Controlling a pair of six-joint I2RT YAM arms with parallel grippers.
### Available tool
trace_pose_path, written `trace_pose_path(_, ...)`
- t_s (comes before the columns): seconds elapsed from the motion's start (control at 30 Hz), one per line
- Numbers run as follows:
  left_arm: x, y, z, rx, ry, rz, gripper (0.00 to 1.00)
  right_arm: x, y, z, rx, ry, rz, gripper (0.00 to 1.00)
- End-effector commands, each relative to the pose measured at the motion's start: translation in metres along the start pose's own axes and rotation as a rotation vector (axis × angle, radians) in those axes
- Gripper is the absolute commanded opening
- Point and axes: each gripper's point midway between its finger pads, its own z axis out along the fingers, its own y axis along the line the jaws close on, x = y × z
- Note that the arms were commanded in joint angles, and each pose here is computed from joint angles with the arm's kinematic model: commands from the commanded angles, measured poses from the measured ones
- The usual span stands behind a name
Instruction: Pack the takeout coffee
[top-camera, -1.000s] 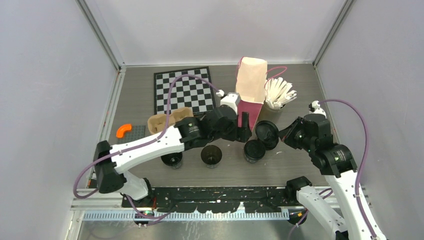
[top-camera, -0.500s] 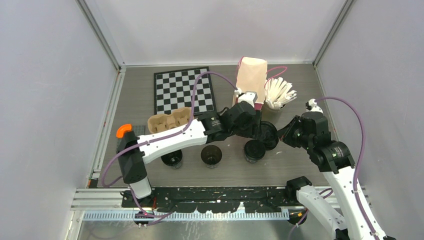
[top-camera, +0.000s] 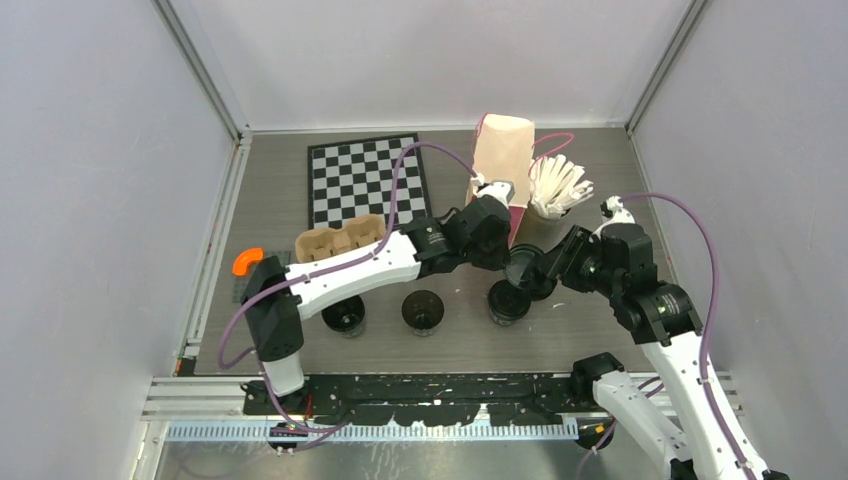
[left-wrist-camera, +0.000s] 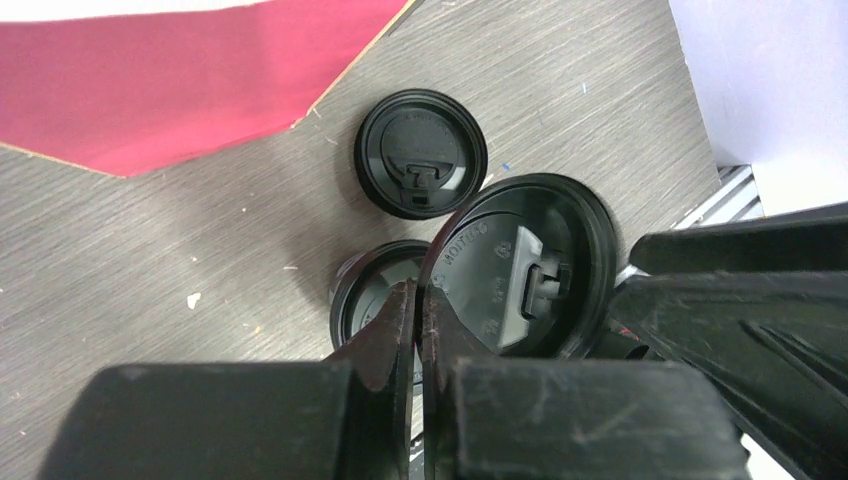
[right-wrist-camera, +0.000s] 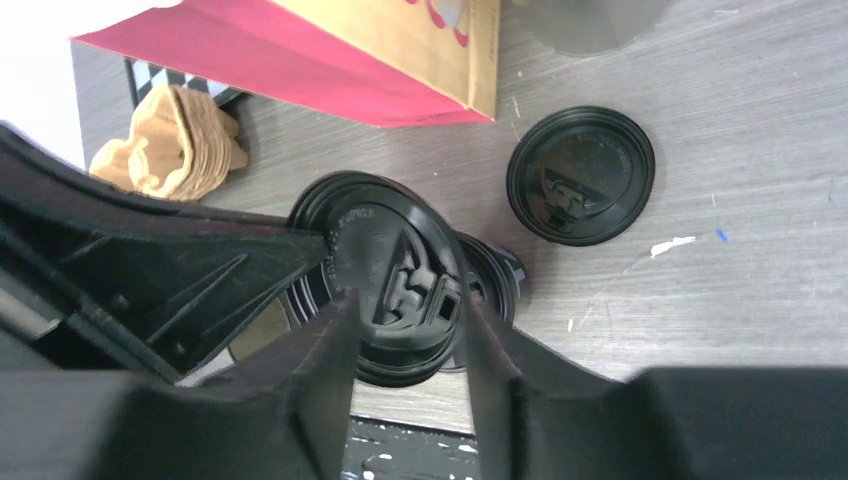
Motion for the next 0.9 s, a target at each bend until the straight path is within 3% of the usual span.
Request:
trace_pose_path(0.0, -0.011, 0.001, -0.023, 0.08, 0.002, -0.071, 0.0, -0.018, 0.033, -0.01, -0.182, -0.091, -0.059, 0.6)
trace_pose_path(0.07, -0.013, 0.013, -0.033, 0.097, 0.001, -0.114, 0.0, -0.021, 0.042, -0.017, -0.24, -0.118, -0.102, 0.69)
trace_pose_path(0.27, -0.013, 0.043, -0.082, 0.238, 0.017, -0.266, 0.01, -0.036, 0.077, -0.044, -0.479, -0.282, -0.225, 0.83)
trace_pose_path(0.43, -0.023, 0.044, -0.14, 0.488, -0.019, -0.459, 0.04, -0.049, 0.106, -0.068, -0.715, -0.513, -0.314, 0.84)
trace_pose_path(0.6, -0.034, 0.038, -0.185, 0.694, -0.048, -0.608, 0.05, -0.062, 0.118, -0.086, -0.823, -0.747, -0.467, 0.86)
trace_pose_path(0.87, -0.041, 0.033, -0.199, 0.99, -0.012, -0.919, 0.05, -0.071, 0.151, -0.077, -0.955, -0.753, -0.534, 0.87)
